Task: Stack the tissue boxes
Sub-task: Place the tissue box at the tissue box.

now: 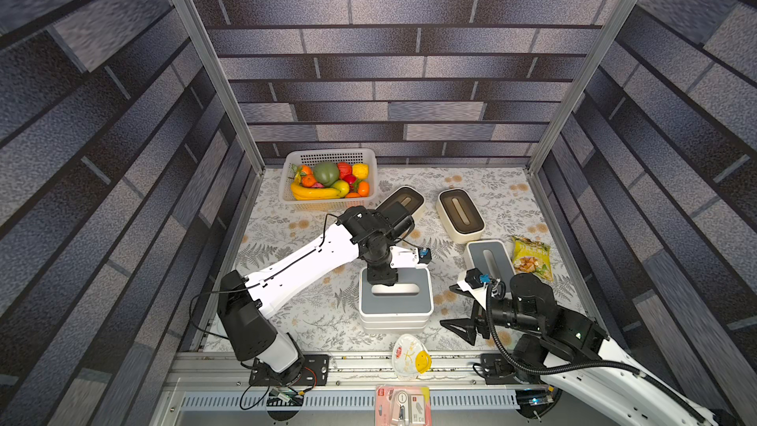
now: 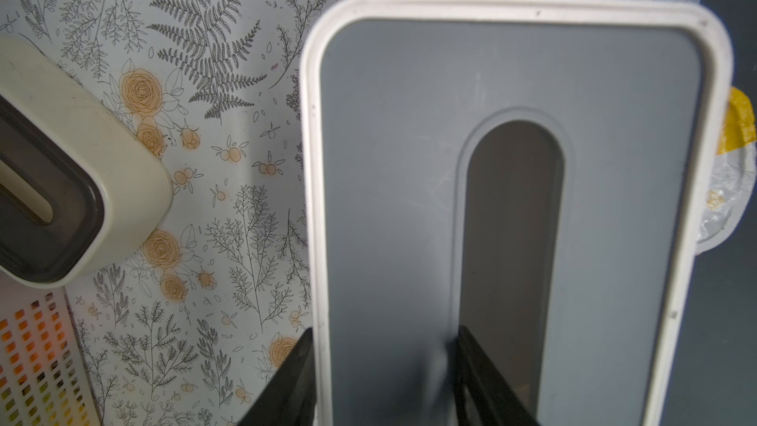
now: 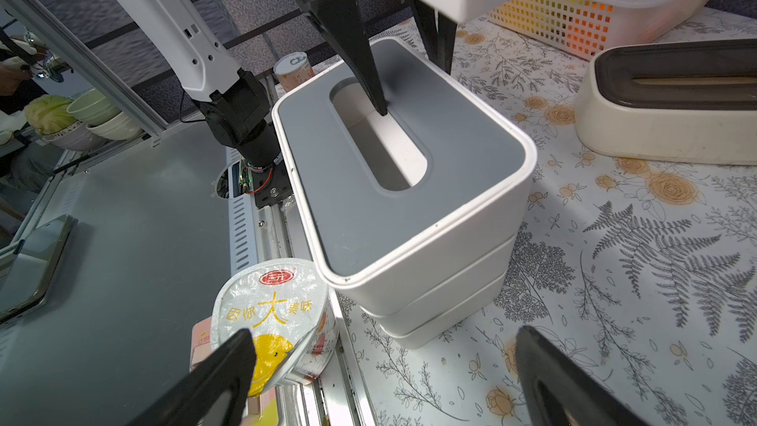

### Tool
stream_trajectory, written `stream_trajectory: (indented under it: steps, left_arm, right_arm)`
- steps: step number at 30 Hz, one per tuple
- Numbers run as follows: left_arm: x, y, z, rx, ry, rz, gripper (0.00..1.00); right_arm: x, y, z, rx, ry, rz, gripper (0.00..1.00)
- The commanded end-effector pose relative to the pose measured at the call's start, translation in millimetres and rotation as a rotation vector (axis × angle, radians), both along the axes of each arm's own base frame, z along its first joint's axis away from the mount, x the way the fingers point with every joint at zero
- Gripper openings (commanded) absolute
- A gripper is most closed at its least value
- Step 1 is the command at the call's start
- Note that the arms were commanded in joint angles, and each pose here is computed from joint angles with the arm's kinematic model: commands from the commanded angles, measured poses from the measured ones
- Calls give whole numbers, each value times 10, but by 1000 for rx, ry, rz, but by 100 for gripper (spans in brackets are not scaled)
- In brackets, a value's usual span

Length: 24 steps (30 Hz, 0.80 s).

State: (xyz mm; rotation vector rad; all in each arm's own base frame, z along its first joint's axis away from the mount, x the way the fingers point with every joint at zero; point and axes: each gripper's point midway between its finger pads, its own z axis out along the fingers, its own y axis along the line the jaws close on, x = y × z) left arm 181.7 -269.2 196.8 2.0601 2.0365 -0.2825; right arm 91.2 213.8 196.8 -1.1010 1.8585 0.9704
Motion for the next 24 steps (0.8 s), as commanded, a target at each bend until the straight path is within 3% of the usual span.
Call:
stream_trajectory:
  steps: [1,24]
  left_arm:
    - [-67,31,92,-36,4,-17,45]
    - [-63,87,63,-25,1,-18,48]
  right_arm:
    - [-38,24,-4,5,5,23,100]
    - [-59,37,-21,-3,6,33,100]
